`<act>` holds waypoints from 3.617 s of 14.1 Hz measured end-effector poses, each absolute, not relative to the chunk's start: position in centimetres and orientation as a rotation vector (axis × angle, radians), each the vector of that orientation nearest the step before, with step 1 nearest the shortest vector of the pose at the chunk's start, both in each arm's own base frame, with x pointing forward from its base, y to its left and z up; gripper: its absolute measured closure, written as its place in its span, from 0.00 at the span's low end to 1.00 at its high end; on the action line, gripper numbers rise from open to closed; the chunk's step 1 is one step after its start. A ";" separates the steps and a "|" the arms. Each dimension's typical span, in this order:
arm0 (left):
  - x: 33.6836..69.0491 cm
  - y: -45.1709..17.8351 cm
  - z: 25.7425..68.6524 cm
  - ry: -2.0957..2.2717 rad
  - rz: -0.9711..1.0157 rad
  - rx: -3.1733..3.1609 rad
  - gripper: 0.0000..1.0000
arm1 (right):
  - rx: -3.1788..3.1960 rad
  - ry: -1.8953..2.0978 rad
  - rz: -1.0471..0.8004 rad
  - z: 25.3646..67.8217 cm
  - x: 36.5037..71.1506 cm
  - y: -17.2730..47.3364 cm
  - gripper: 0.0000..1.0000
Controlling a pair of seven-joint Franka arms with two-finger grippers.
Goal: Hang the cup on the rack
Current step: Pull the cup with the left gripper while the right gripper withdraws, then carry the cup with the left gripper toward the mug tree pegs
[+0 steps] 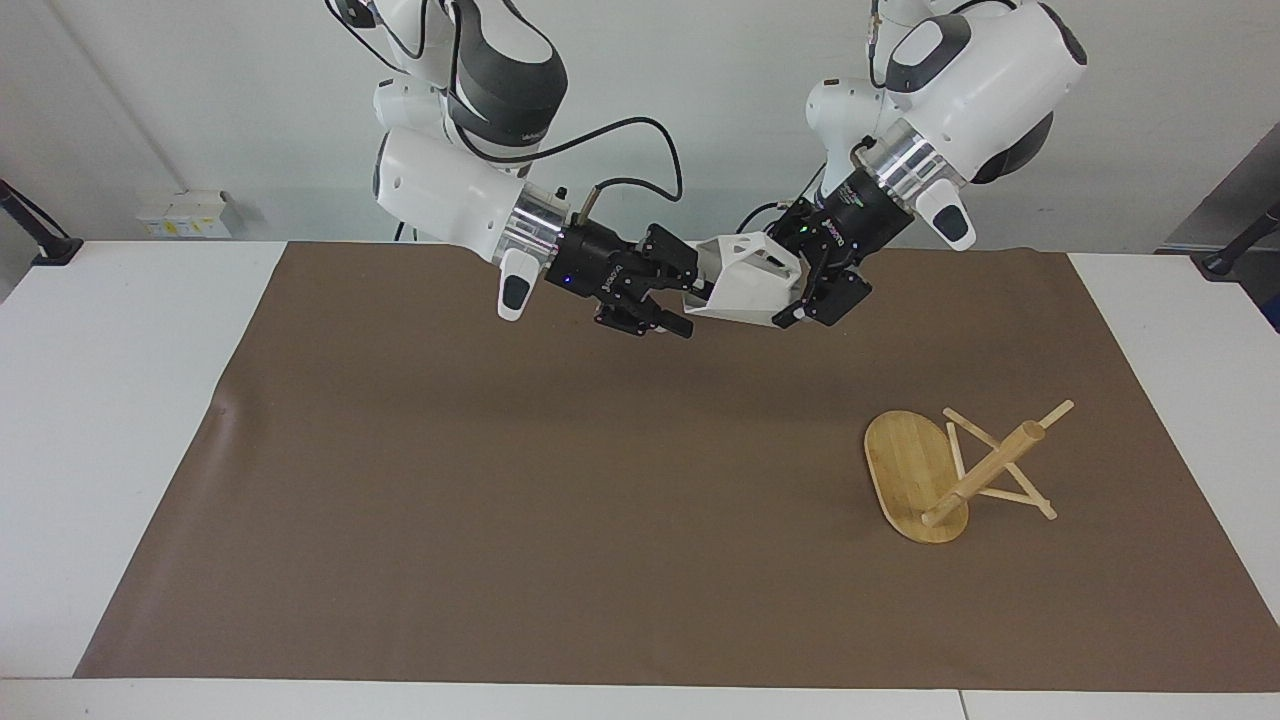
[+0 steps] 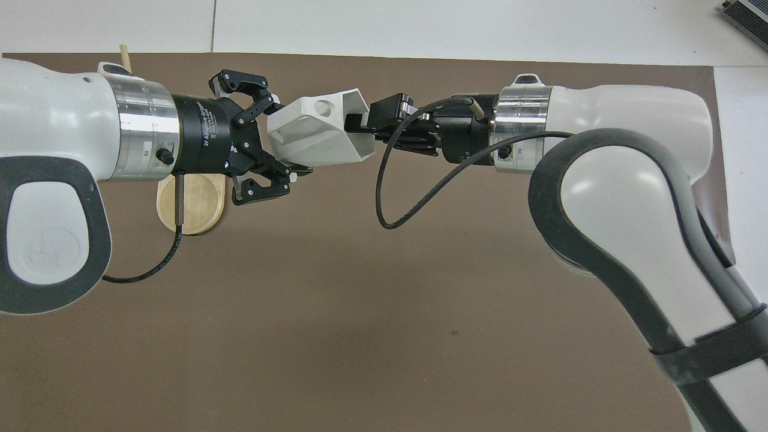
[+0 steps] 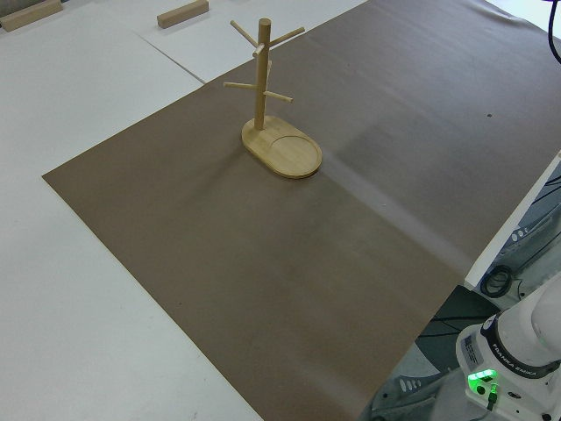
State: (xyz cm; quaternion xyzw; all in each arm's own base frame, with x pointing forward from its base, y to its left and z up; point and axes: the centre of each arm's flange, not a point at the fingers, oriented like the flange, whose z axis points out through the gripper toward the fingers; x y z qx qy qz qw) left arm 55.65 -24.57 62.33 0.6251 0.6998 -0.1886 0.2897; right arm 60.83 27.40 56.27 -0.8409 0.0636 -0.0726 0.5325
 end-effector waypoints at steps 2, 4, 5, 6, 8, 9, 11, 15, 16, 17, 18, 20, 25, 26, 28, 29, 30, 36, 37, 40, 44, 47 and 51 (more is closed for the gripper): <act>56.0 -23.2 62.1 1.893 -0.513 1.662 0.26 | -2.005 0.152 -0.173 56.3 60.8 27.4 0.00; 56.6 -20.8 61.6 1.937 -0.522 1.641 0.26 | -2.009 0.153 -0.175 56.2 60.9 27.3 0.00; 56.7 -19.7 61.1 1.958 -0.525 1.631 0.26 | -2.026 0.146 -0.184 56.1 61.0 27.1 0.00; 56.6 -19.1 60.6 1.975 -0.529 1.625 0.26 | -2.062 0.128 -0.201 55.9 61.1 26.8 0.00; 56.4 -17.7 59.5 2.013 -0.535 1.606 0.26 | -2.179 0.069 -0.254 55.3 61.6 25.5 0.00; 56.3 -16.8 59.0 2.032 -0.534 1.592 0.26 | -2.251 0.031 -0.285 55.0 61.9 24.7 0.00; 56.1 -15.4 58.6 2.023 -0.518 1.606 0.26 | -2.399 -0.051 -0.350 54.3 62.5 23.0 0.00; 55.4 -15.1 57.4 1.858 -0.423 1.825 0.26 | -2.680 -0.210 -0.416 53.0 63.6 18.6 0.00; 55.2 -15.1 57.1 1.800 -0.382 1.904 0.26 | -2.746 -0.244 -0.392 52.5 63.7 17.4 0.00; 55.1 -15.3 57.0 1.748 -0.356 1.961 0.26 | -2.824 -0.286 -0.362 52.0 63.7 16.1 0.00; 55.0 -15.3 56.9 1.713 -0.343 1.993 0.26 | -2.908 -0.329 -0.330 51.6 63.7 14.7 0.00; 55.0 -15.3 56.9 1.690 -0.333 2.014 0.26 | -3.040 -0.383 -0.262 50.9 63.5 12.2 0.00; 55.0 -15.2 56.9 1.671 -0.314 2.040 0.26 | -3.159 -0.262 -0.067 50.9 62.6 4.6 0.00; 55.1 -15.1 56.9 1.696 -0.320 2.021 0.26 | -3.169 -0.234 -0.037 51.3 62.2 3.5 0.00; 55.2 -14.5 56.9 1.821 -0.354 1.920 0.26 | -3.186 -0.186 -0.003 52.7 61.3 1.8 0.00; 55.3 -14.2 57.0 1.871 -0.366 1.876 0.26 | -3.193 -0.165 0.009 53.5 60.8 1.1 0.00; 55.3 -14.0 57.0 1.911 -0.379 1.838 0.26 | -3.200 -0.140 0.024 54.3 60.3 0.3 0.00; 56.0 -11.2 57.0 2.247 -0.473 1.455 0.26 | -3.205 -0.005 0.138 58.9 57.7 -3.7 0.00; 56.1 -10.8 57.0 2.322 -0.495 1.346 0.26 | -3.184 0.025 0.149 59.5 57.3 -4.3 0.00; 56.5 -10.3 57.0 2.474 -0.533 1.051 0.26 | -3.124 0.102 0.133 60.5 56.5 -6.2 0.00; 56.6 -10.8 56.5 2.555 -0.556 0.827 0.26 | -3.122 0.107 0.087 60.7 56.8 -6.3 0.00; 56.8 -11.2 55.9 2.609 -0.576 0.605 0.26 | -3.126 0.108 0.019 60.9 57.3 -6.3 0.00; 55.9 -11.8 53.6 2.642 -0.574 0.443 0.26 | -3.129 0.134 -0.077 61.4 57.9 -6.9 0.00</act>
